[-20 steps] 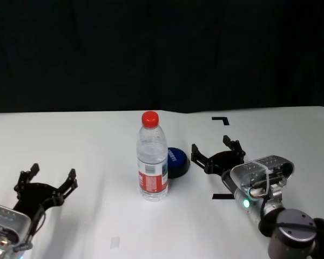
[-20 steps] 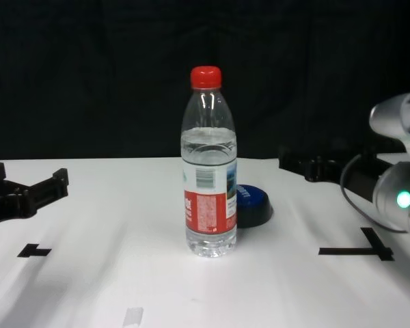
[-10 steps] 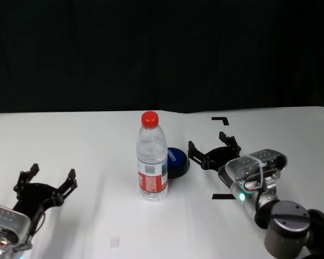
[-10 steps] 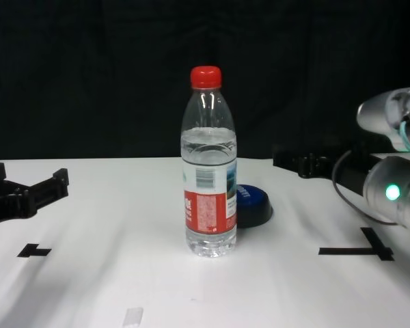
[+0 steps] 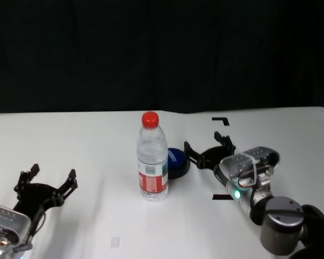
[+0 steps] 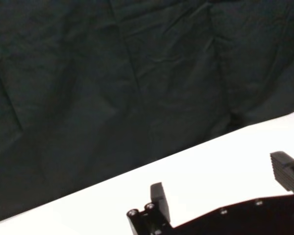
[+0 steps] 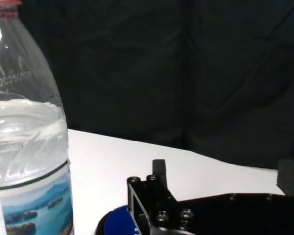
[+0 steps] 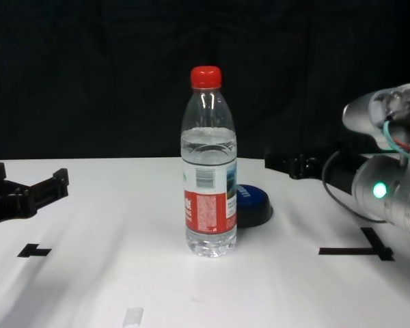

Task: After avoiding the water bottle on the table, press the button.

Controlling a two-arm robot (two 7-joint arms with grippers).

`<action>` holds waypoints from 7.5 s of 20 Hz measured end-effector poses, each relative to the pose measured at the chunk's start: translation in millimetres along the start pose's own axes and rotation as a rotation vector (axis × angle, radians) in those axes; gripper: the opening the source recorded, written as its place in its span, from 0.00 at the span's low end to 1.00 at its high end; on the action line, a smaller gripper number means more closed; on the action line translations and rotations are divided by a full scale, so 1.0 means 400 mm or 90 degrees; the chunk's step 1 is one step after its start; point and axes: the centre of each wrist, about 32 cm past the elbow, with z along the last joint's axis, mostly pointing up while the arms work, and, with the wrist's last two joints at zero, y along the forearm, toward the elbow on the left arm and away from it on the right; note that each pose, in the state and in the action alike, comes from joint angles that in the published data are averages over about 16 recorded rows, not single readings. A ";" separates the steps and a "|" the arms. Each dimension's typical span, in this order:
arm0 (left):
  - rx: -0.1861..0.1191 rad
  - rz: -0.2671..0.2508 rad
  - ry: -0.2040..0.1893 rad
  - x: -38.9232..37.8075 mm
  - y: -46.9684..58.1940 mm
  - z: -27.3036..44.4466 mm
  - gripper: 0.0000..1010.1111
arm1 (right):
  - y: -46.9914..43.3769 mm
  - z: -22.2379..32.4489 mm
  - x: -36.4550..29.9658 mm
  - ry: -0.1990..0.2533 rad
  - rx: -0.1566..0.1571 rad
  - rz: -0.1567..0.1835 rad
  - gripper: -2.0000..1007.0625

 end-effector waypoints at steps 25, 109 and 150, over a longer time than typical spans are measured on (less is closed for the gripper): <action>0.000 0.000 0.000 0.000 0.000 0.000 1.00 | 0.045 -0.011 -0.004 -0.024 -0.039 -0.005 1.00; 0.000 0.000 0.000 0.000 0.000 0.000 1.00 | 0.121 -0.022 0.001 -0.060 -0.099 0.016 1.00; 0.000 0.000 0.000 0.000 0.000 0.000 1.00 | -0.137 0.016 -0.044 0.000 -0.056 -0.016 1.00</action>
